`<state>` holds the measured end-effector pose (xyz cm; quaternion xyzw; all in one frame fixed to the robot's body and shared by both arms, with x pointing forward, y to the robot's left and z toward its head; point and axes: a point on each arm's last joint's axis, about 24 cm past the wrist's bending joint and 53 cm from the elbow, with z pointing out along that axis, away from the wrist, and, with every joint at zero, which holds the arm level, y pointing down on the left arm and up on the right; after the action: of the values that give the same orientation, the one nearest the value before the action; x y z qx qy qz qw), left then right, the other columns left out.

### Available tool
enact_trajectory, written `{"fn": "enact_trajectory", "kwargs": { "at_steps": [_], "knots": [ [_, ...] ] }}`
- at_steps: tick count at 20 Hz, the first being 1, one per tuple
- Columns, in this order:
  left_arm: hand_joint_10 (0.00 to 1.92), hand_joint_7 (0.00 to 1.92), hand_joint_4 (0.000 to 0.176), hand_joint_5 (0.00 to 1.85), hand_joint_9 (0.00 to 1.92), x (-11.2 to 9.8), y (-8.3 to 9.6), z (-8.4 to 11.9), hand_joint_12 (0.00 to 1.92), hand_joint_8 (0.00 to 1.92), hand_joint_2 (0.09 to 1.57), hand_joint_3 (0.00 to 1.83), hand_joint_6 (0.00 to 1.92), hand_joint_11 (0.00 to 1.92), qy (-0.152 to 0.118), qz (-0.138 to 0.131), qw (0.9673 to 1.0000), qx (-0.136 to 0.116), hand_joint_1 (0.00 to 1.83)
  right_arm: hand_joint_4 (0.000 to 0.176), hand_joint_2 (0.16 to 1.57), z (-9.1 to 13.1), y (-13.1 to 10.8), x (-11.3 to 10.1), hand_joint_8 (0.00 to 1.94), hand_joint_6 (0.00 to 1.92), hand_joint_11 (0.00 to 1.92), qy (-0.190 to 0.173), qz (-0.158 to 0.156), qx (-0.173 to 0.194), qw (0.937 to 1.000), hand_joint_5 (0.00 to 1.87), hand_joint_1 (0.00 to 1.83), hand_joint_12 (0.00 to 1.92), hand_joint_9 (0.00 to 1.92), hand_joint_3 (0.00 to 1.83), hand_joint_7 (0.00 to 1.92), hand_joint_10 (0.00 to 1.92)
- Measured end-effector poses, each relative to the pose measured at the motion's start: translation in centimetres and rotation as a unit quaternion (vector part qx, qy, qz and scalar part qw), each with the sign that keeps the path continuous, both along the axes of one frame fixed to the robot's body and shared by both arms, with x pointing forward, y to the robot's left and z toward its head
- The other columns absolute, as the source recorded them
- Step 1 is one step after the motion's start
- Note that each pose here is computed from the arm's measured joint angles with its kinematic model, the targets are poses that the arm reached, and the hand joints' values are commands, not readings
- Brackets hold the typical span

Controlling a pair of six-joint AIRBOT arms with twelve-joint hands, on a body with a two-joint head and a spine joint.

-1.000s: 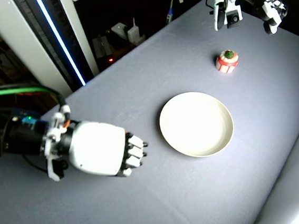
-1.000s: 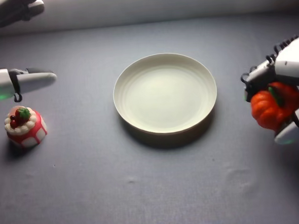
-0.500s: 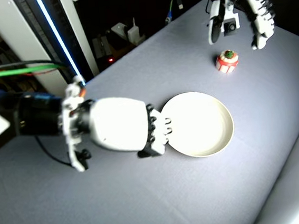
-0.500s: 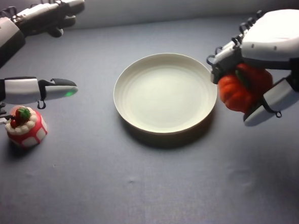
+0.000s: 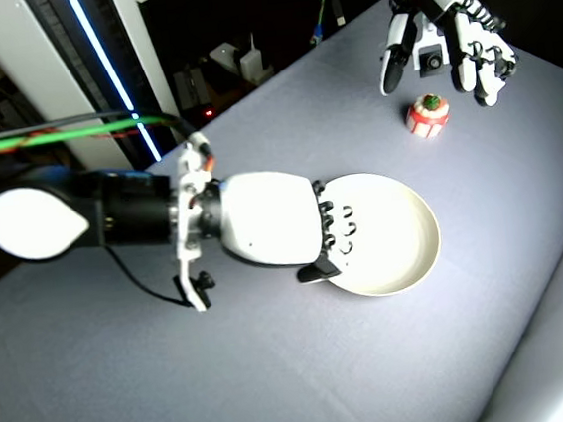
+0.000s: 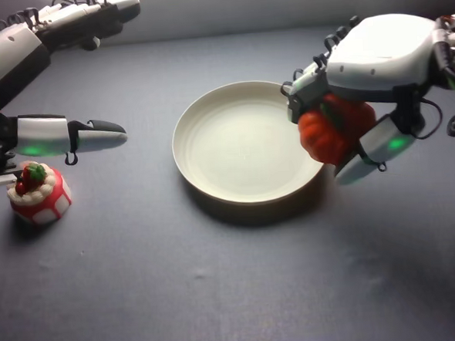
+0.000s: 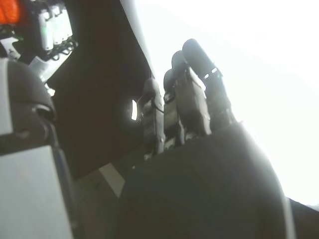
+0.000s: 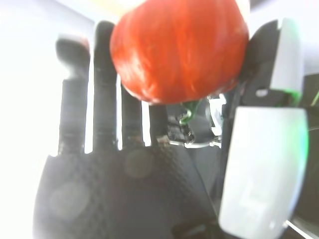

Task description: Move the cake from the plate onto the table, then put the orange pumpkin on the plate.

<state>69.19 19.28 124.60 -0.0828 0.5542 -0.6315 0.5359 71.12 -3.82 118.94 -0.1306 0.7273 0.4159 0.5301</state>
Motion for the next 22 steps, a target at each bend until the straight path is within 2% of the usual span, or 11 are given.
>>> {"fn": "enact_trajectory", "kwargs": {
  "at_steps": [1, 4, 6, 8, 11, 12, 14, 16, 19, 21, 22],
  "knots": [
    [0.01, 0.19, 0.074, 0.22, 0.41, 0.1, 0.0, 0.2, 1.32, 0.01, 0.91, 0.00, 0.00, 0.06, -0.001, 0.001, 1.0000, -0.003, 1.07, 0.000, 1.17, 0.3, 0.4, 0.1, 1.31, 1.14, 0.71, -0.003, 0.002, 0.003, 1.0000, 0.82, 1.22, 1.89, 0.82, 0.01, 0.92, 1.61],
    [0.01, 0.21, 0.113, 0.19, 0.45, 0.0, 0.0, 0.3, 1.31, 0.00, 0.93, 0.00, 0.00, 0.13, -0.004, -0.001, 1.0000, -0.004, 1.10, 0.000, 1.19, 0.3, 1.0, 0.0, 1.41, 1.13, 0.69, -0.003, 0.007, 0.006, 0.9999, 0.84, 1.20, 1.92, 0.73, 0.01, 0.84, 1.73],
    [0.02, 0.22, 0.103, 0.15, 0.41, -0.1, -0.1, 0.5, 1.05, 0.01, 0.95, 0.00, 0.01, 0.00, -0.007, -0.002, 1.0000, -0.007, 0.99, 0.000, 1.18, 0.4, 1.4, 0.4, 1.36, 1.12, 0.69, -0.002, 0.008, 0.014, 0.9999, 0.82, 1.22, 1.84, 0.76, 0.00, 0.88, 1.62],
    [0.00, 0.20, 0.116, 0.15, 0.38, -0.1, -0.1, 0.7, 0.90, 0.00, 0.97, 0.01, 0.00, 0.00, -0.011, -0.002, 0.9998, -0.015, 1.09, 0.000, 1.18, 0.4, 1.9, 0.9, 1.30, 1.14, 0.71, -0.004, 0.008, 0.018, 0.9998, 0.81, 1.21, 1.76, 0.78, 0.00, 0.90, 1.49],
    [0.00, 0.13, 0.110, 0.09, 0.29, -0.2, 0.2, 1.3, 0.80, 0.00, 1.04, 0.01, 0.00, 0.00, -0.021, -0.002, 0.9994, -0.026, 1.09, 0.000, 1.18, 0.2, 3.4, 0.8, 1.46, 0.97, 0.88, -0.003, 0.018, 0.023, 0.9996, 0.86, 1.24, 1.91, 0.86, 0.00, 0.87, 1.77],
    [0.01, 0.13, 0.113, 0.09, 0.30, -0.2, 0.3, 1.5, 0.88, 0.00, 1.00, 0.00, 0.00, 0.00, -0.024, -0.001, 0.9993, -0.027, 1.06, 0.000, 1.19, 0.2, 3.9, 0.7, 1.49, 0.98, 0.88, -0.004, 0.023, 0.026, 0.9994, 0.85, 1.24, 1.92, 0.84, 0.00, 0.86, 1.80],
    [0.02, 0.13, 0.108, 0.07, 0.27, -0.2, 0.5, 1.7, 0.68, 0.01, 1.01, 0.00, 0.00, 0.00, -0.026, 0.000, 0.9991, -0.032, 1.01, 0.000, 1.16, 0.4, 4.5, 0.6, 1.39, 0.95, 0.94, -0.007, 0.029, 0.029, 0.9991, 0.89, 1.25, 1.87, 0.93, 0.00, 0.92, 1.73],
    [0.01, 0.15, 0.084, 0.16, 0.28, -0.4, 0.5, 2.0, 0.67, 0.00, 0.99, 0.00, 0.01, 0.00, -0.032, -0.002, 0.9989, -0.035, 1.05, 0.000, 1.14, 0.9, 5.2, 0.9, 1.23, 0.98, 0.92, -0.012, 0.031, 0.034, 0.9989, 0.90, 1.25, 1.67, 0.95, 0.00, 0.99, 1.51],
    [0.01, 0.15, 0.055, 0.31, 0.24, -0.7, 0.8, 2.5, 0.45, 0.00, 0.99, 0.00, 0.01, 0.00, -0.041, -0.003, 0.9983, -0.041, 1.04, 0.000, 1.14, 1.4, 6.6, 0.8, 1.21, 1.02, 0.88, -0.018, 0.041, 0.040, 0.9982, 0.90, 1.24, 1.73, 0.93, 0.00, 0.98, 1.51],
    [0.01, 0.15, 0.036, 0.35, 0.25, -0.7, 1.0, 2.9, 0.57, 0.00, 0.98, 0.00, 0.01, 0.00, -0.046, -0.001, 0.9978, -0.048, 0.97, 0.000, 1.15, 1.7, 7.9, 0.3, 1.24, 1.07, 0.83, -0.022, 0.055, 0.046, 0.9972, 0.88, 1.22, 1.73, 0.89, 0.00, 0.95, 1.51],
    [0.01, 0.15, 0.069, 0.29, 0.26, -0.6, 1.2, 3.0, 0.54, 0.00, 0.97, 0.00, 0.00, 0.00, -0.047, 0.001, 0.9978, -0.048, 0.98, 0.000, 1.15, 1.8, 8.3, 0.1, 1.22, 1.09, 0.81, -0.023, 0.060, 0.049, 0.9968, 0.88, 1.22, 1.72, 0.88, 0.00, 0.94, 1.48]
  ]
}}
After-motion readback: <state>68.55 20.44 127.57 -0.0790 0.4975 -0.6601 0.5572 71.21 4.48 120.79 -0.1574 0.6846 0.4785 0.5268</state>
